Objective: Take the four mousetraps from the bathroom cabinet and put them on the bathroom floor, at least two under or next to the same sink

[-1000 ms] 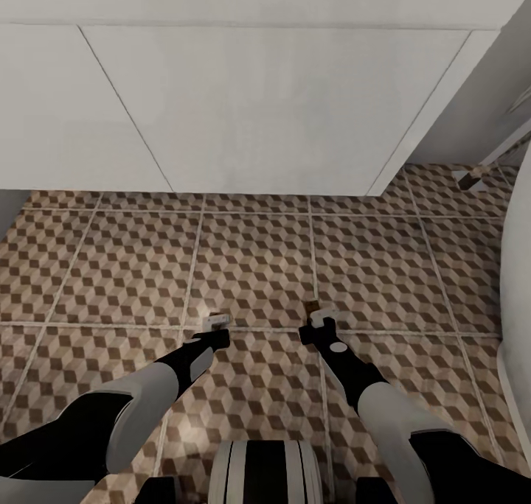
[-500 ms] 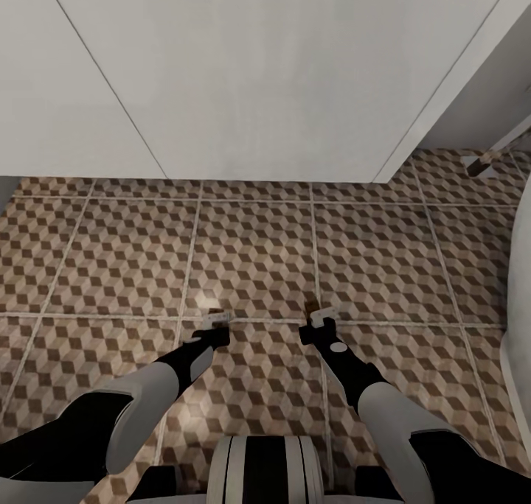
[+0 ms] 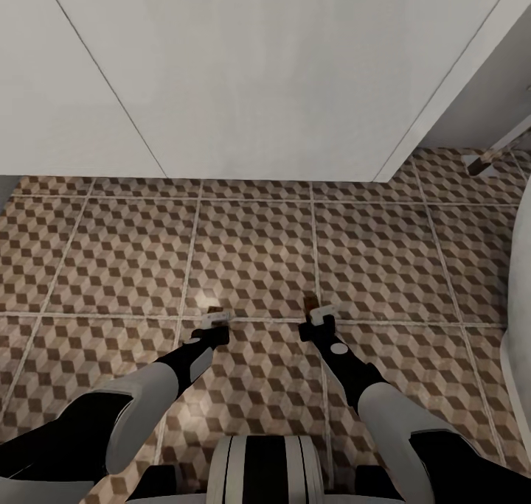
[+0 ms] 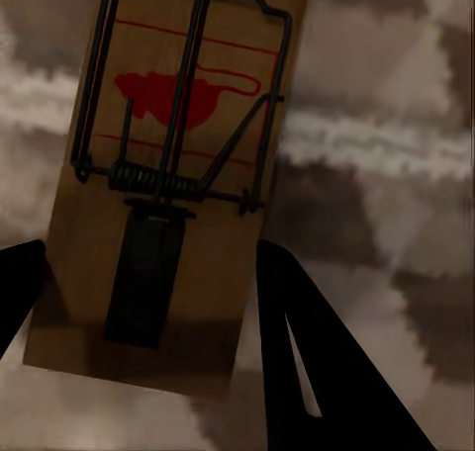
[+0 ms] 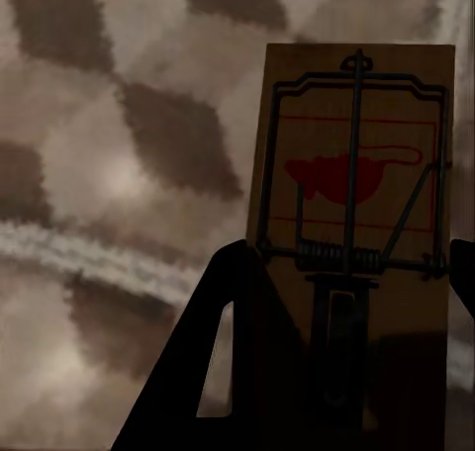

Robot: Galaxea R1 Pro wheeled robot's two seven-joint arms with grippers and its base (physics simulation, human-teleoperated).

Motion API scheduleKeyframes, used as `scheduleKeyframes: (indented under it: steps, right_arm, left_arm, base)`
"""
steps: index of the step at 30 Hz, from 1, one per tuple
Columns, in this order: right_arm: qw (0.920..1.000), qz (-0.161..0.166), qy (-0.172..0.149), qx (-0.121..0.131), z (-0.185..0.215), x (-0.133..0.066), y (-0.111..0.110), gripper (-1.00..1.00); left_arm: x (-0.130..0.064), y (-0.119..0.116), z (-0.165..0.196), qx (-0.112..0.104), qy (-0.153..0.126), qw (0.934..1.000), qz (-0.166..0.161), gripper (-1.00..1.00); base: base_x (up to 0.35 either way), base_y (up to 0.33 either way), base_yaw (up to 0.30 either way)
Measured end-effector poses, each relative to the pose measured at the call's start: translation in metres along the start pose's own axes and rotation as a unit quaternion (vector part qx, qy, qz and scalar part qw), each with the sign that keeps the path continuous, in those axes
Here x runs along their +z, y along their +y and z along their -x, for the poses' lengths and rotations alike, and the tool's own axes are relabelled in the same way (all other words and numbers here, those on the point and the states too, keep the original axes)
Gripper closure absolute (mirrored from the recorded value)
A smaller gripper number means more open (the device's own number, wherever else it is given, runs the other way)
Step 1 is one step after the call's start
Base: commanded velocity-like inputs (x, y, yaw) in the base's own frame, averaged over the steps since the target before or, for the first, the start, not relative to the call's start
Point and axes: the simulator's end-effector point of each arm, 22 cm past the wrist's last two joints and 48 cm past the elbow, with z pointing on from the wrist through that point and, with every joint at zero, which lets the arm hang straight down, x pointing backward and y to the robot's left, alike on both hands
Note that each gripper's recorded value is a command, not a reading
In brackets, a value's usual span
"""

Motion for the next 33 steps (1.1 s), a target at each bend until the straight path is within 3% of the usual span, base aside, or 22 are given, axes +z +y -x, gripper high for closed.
scheduleKeyframes:
  steps: [4,8,20,33]
  right_arm:
    - [1.0000,0.000,-0.004,0.000,0.001,0.000,0.000,1.00]
    - [1.0000,0.000,-0.006,0.000,0.002,0.000,0.000,1.00]
    - [1.0000,0.001,-0.006,0.000,0.001,0.000,0.001,1.00]
    - [1.0000,0.000,-0.006,0.000,0.001,0.000,0.000,1.00]
  left_arm:
    - [-0.001,-0.001,0.017,0.008,-0.041,0.9991,-0.002,1.00]
    - [-0.001,-0.001,0.020,0.018,-0.054,0.9984,-0.004,1.00]
    - [-0.003,-0.004,0.015,0.033,-0.062,0.9975,-0.010,1.00]
    - [-0.003,-0.004,0.014,0.035,-0.062,0.9974,-0.011,1.00]
  base:
    - [0.000,0.000,0.000]
    - [0.000,0.000,0.000]
    - [0.000,0.000,0.000]
    - [0.000,0.000,0.000]
